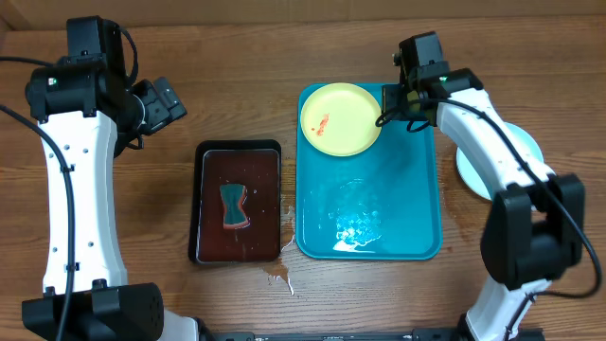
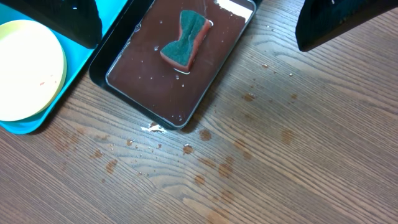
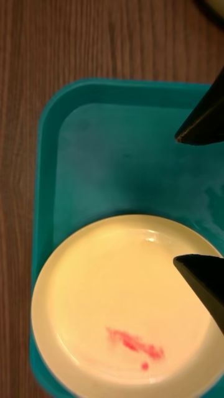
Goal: Clean dirty plates on tray and stack at the side
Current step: 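Grasp the remaining yellow plate rim with the right gripper and slide it down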
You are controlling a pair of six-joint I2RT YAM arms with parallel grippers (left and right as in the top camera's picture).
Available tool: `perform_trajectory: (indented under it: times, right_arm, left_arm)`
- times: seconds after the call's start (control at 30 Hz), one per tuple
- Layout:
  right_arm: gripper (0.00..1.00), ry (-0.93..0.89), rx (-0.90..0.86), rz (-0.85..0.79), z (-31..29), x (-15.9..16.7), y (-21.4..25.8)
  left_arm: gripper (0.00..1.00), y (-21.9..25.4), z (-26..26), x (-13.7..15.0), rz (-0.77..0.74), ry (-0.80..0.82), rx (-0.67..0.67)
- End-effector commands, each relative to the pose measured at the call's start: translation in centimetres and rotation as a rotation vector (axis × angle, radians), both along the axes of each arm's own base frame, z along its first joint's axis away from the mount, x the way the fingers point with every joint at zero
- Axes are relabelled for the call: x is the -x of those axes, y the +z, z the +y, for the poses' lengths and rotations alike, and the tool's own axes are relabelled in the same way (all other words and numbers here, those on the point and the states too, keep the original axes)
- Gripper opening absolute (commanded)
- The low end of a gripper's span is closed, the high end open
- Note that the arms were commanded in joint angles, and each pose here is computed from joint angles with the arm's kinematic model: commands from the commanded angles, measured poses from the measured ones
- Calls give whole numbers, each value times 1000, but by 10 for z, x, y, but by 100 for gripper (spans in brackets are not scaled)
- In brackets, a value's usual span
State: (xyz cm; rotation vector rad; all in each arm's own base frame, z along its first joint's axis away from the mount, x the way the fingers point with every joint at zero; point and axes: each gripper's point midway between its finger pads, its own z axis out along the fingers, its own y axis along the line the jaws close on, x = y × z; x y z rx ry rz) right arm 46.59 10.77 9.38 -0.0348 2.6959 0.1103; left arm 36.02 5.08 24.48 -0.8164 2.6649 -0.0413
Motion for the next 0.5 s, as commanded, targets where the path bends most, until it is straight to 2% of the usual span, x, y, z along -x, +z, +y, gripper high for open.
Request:
perform_trajectory:
  times: [0.0, 0.1, 0.13, 0.27, 0.3, 0.47]
  right_arm:
    - [58, 29, -54, 45, 10, -1, -25]
    - [58, 53, -97, 69, 22, -5, -46]
    - [55, 57, -102, 74, 24, -6, -52]
    - [30, 56, -95, 95, 25, -6, -69]
    - [27, 56, -94, 97, 24, -6, -70]
    - [27, 20, -101, 121, 20, -5, -78]
  left_arm:
    - [100, 10, 1, -1, -29, -5, -15]
    - [100, 10, 2, -1, -29, -4, -15]
    - [100, 10, 2, -1, -29, -4, -15]
    - [100, 10, 2, -1, -29, -4, -15]
    - [100, 10, 2, -1, -29, -4, -15]
    - [100, 10, 1, -1, -29, -5, -15]
